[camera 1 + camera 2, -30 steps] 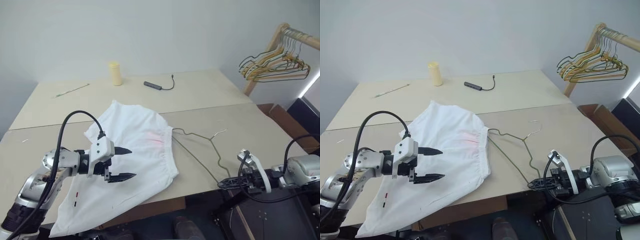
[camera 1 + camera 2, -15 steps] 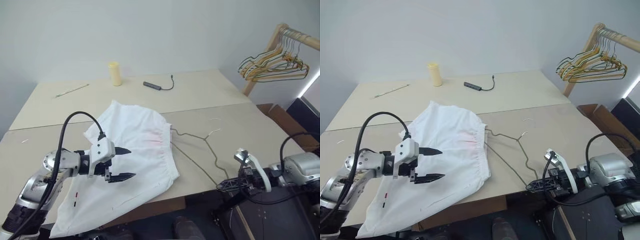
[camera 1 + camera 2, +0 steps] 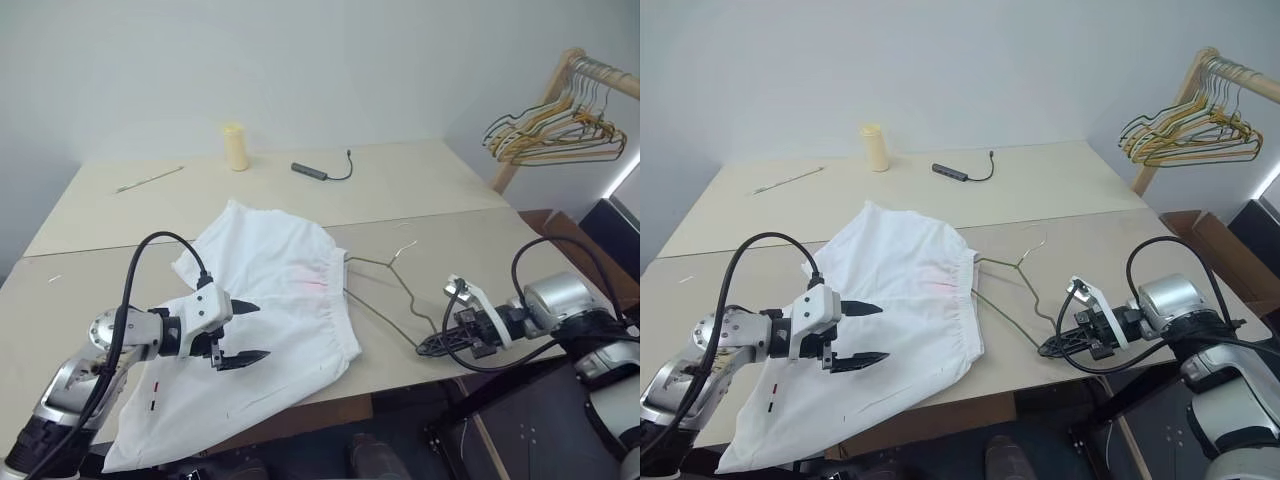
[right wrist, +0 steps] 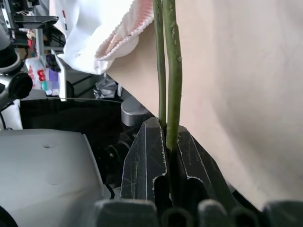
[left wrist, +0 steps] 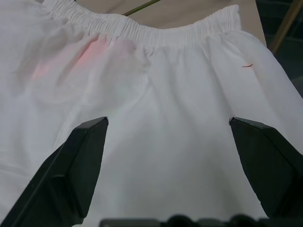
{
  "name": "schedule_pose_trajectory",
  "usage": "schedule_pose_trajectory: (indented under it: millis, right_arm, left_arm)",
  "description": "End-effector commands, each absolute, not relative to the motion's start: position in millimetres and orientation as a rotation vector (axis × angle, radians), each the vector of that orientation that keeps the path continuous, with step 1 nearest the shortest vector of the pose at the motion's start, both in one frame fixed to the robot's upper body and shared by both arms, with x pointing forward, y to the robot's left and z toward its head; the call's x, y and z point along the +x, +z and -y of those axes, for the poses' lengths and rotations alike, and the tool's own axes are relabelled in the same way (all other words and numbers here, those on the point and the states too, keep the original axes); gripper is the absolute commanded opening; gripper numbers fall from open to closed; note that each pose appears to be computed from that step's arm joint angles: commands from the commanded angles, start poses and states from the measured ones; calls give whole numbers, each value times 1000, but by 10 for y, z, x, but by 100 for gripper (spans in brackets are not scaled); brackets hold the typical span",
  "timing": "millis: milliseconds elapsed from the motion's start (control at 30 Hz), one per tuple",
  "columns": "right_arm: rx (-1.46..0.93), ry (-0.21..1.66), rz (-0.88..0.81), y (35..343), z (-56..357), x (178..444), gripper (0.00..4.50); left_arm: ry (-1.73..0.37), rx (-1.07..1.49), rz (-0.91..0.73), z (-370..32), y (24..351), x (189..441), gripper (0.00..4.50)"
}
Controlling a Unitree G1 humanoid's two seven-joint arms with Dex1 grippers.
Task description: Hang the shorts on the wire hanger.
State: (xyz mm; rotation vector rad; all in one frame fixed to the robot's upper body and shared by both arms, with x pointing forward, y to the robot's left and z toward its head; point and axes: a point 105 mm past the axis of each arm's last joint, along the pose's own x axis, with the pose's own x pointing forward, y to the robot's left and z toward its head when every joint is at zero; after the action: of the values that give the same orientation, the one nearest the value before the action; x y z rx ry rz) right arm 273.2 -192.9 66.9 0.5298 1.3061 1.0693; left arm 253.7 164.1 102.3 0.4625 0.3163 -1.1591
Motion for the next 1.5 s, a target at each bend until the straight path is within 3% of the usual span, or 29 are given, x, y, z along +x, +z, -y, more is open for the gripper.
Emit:
schedule_pose_trajectory:
  millis: [33,433,700,767,933,1033,1200,1333,1500]
  right_arm:
    - [555,1129,-1240,828,1869,2857,0]
    - [583,1054,-1116,853,1818,3163,0]
    - [258,1157,-707,1025,1716,3268,0]
    - [166,1171,-618,1101,1659,3263,0]
    - [-37,1191,-460,1246,1553,3242,0]
    - [-188,1204,-344,1321,1476,3255,0]
    - [-336,1217,-293,1341,1388,3280,0]
    - [-383,1238,-260,1385,1309,3298,0]
    - [-493,1290,-251,1389,1221,3259,0]
  left_arm:
    - [-1157,491,-273,-1614,1116,2550,445]
    - [-1161,502,-269,-1581,1097,2569,445]
    - [-1139,516,-227,-1587,1159,2607,445]
    - [-1127,532,-196,-1595,1239,2654,445]
    - [-1030,519,13,-1614,1813,2906,445]
    - [-947,557,194,-1677,2411,3096,445]
    - [-973,662,303,-1746,2954,3148,445]
    - [-1073,712,285,-1773,3088,3123,445]
    - [-1198,852,131,-1839,2873,3185,445]
